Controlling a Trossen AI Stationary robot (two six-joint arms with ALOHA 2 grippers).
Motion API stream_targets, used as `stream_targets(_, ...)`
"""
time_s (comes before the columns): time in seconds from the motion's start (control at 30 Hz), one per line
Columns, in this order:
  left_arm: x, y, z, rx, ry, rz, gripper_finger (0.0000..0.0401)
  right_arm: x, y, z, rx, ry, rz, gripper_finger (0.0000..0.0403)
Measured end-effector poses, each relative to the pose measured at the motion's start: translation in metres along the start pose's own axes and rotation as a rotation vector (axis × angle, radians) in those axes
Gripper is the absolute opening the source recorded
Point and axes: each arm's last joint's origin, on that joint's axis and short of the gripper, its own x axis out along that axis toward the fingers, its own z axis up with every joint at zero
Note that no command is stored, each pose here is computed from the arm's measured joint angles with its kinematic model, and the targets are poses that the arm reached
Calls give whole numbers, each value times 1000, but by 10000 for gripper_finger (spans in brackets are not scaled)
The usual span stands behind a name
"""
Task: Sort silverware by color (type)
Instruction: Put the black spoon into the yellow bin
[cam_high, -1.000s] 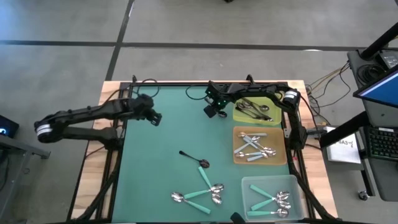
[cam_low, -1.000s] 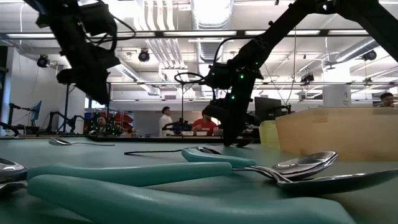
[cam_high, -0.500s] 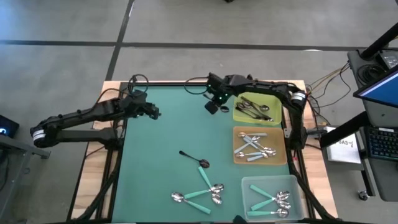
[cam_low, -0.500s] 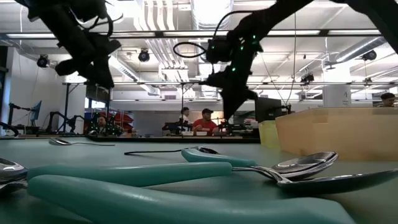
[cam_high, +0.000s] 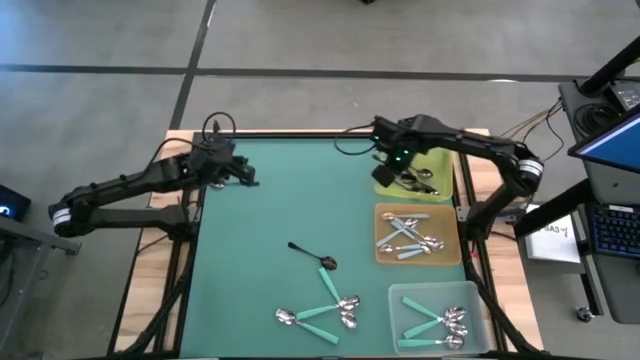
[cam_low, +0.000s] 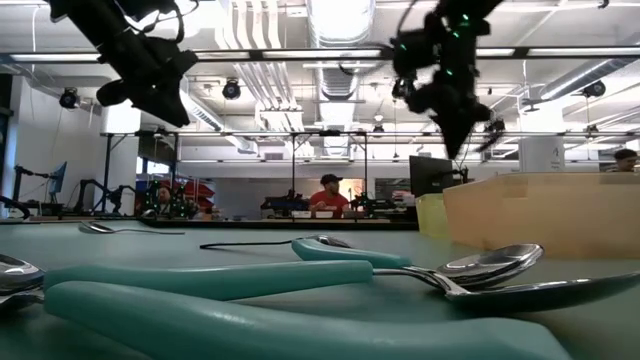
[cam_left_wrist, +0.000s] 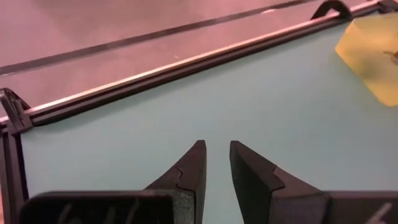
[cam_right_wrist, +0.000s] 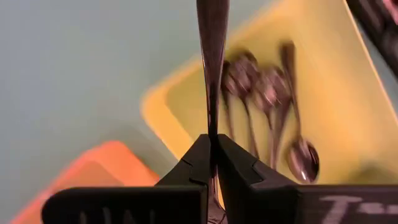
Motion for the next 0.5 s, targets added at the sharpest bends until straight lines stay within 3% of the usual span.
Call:
stream_targets(0.27,8,2,-11,45,45,14,55,46,-30,-47,129,142,-71,9)
stream_targets(0.37,8,3,-13,76,58,20,55,61,-33,-57,206,159,-80,18)
stream_targets(0.5,8,4,-15,127,85,33,55,65,-32,-60,220,161,-80,42)
